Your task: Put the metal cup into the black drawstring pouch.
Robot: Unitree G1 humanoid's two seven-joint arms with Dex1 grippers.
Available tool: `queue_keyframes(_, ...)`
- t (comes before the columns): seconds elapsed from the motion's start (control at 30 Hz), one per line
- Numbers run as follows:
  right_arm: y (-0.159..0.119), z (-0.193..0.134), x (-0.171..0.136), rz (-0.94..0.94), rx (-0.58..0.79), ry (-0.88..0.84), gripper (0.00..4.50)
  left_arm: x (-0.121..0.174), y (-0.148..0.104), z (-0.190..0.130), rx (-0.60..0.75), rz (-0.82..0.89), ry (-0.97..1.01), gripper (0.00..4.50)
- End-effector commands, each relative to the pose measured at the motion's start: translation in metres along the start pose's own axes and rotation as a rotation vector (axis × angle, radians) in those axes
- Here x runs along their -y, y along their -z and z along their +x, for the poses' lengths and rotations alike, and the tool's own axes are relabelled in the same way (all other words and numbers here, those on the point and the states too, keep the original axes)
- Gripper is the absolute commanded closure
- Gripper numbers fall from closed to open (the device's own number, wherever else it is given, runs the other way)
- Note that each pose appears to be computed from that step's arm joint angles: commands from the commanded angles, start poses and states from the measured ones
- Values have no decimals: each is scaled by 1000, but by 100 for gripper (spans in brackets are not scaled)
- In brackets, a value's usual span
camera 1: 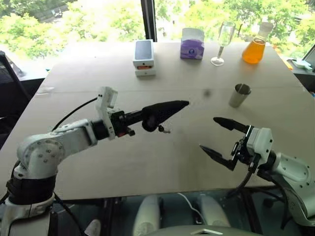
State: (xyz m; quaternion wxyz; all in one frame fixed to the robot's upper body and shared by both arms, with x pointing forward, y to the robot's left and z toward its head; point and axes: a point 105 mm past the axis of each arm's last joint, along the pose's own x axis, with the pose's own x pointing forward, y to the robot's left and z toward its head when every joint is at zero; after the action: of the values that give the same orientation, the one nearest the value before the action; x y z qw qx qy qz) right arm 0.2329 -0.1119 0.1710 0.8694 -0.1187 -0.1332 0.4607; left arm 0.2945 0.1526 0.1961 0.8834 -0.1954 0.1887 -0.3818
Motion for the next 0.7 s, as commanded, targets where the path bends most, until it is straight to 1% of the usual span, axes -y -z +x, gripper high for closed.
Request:
queue_keyframes(0.03, -22, 4, 12, -39, 64, 72, 0, 9, -14, 3, 22, -101, 0, 446)
queue_keyframes(0.13, -19, 6, 13, -45, 34, 70, 0, 6, -18, 5, 10, -69, -62, 446)
queue_keyframes(0.17, -15, 6, 13, -60, 4, 70, 0, -2, -23, 5, 15, -27, -126, 446)
queue_keyframes(0.23, -8, 6, 12, -75, -50, 70, 0, -21, -41, 0, 69, -37, -249, 446)
queue_keyframes(0.3, -7, 6, 11, -56, -51, 61, 0, -38, -48, -6, 44, 36, -399, 446)
queue_keyframes(0.37, -5, 7, 16, -49, -58, 85, 0, -49, -37, -12, -90, 128, -511, 446)
queue_keyframes(0.43, -5, 9, 24, -40, -60, 124, 0, -54, -27, -13, -160, 106, -547, 446)
queue_keyframes(0.5, 1, 11, 31, -101, -145, 153, 0, -54, -26, -8, -189, 117, -558, 446)
queue_keyframes(0.53, 7, 11, 38, -155, -217, 187, 0, -56, -28, -4, -203, 159, -591, 446)
queue_keyframes(0.6, 11, 11, 47, -219, -287, 238, 0, -62, -30, -2, -218, 186, -662, 446)
queue_keyframes(0.63, 11, 13, 47, -216, -295, 223, 0, -66, -29, -1, -267, 262, -722, 446)
queue_keyframes(0.7, 12, 17, 45, -189, -298, 183, 0, -69, -28, 4, -366, 479, -794, 446)
